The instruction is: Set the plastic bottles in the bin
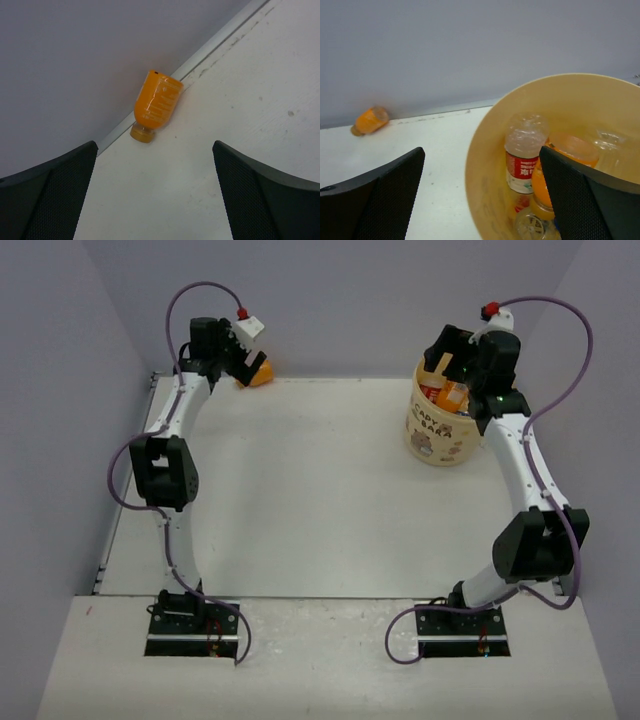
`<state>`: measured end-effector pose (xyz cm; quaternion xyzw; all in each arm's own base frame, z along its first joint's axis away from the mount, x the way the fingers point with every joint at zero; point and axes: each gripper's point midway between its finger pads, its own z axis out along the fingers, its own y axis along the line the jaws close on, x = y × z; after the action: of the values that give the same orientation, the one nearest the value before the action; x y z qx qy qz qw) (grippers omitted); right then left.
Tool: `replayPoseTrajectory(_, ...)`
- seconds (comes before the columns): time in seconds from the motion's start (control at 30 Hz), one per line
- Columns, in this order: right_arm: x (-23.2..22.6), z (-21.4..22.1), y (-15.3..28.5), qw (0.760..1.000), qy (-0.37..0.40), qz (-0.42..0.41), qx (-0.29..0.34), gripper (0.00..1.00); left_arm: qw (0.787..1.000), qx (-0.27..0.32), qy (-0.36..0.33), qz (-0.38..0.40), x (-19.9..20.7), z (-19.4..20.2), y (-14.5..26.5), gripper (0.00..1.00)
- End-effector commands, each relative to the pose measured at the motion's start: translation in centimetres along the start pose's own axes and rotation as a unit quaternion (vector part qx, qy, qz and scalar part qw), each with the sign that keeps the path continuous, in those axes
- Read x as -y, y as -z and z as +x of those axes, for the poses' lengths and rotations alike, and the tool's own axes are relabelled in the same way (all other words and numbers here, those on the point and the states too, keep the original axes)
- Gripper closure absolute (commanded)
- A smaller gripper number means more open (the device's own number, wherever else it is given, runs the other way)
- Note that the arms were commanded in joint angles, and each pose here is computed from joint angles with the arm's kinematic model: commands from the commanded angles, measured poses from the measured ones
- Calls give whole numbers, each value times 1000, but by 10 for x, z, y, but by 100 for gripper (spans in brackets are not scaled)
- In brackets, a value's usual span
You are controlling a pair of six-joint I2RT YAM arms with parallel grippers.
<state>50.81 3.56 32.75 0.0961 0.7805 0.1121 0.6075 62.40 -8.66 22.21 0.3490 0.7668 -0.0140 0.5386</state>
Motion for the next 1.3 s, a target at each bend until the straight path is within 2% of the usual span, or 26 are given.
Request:
replayPoseTrajectory(0.0,-58,-57,59,988,1,-133,82,1,998,35,-51,27,-15,2,-10,0)
replayPoseTrajectory(0.17,-97,-50,102,970,40,-219,96,1,996,62,-55,27,-15,18,-42,0)
replayPoseTrajectory(0.37,-110,-44,140,963,62,-240,108,1,997,67,-49,-10,-30,38,-77,0)
replayPoseTrajectory(0.57,-104,-50,176,961,42,-230,150,1,994,82,-54,-55,-37,68,-111,0)
replayPoseTrajectory(0.73,-94,-57,194,961,35,-207,180,1,992,68,-61,-86,-41,91,-125,0)
replayPoseTrajectory(0.87,-87,-58,200,963,31,-191,189,1,982,56,-81,-160,-58,103,-131,0)
replayPoseTrajectory(1.07,-73,-62,208,968,26,-151,198,1,979,61,-113,-160,-47,115,-142,1)
replayPoseTrajectory(1.1,-68,-62,208,969,22,-138,202,1,979,61,-119,-151,-42,117,-145,8)
replayPoseTrajectory(1.27,-58,-67,215,970,19,-113,217,1,979,53,-140,-140,-27,133,-154,25)
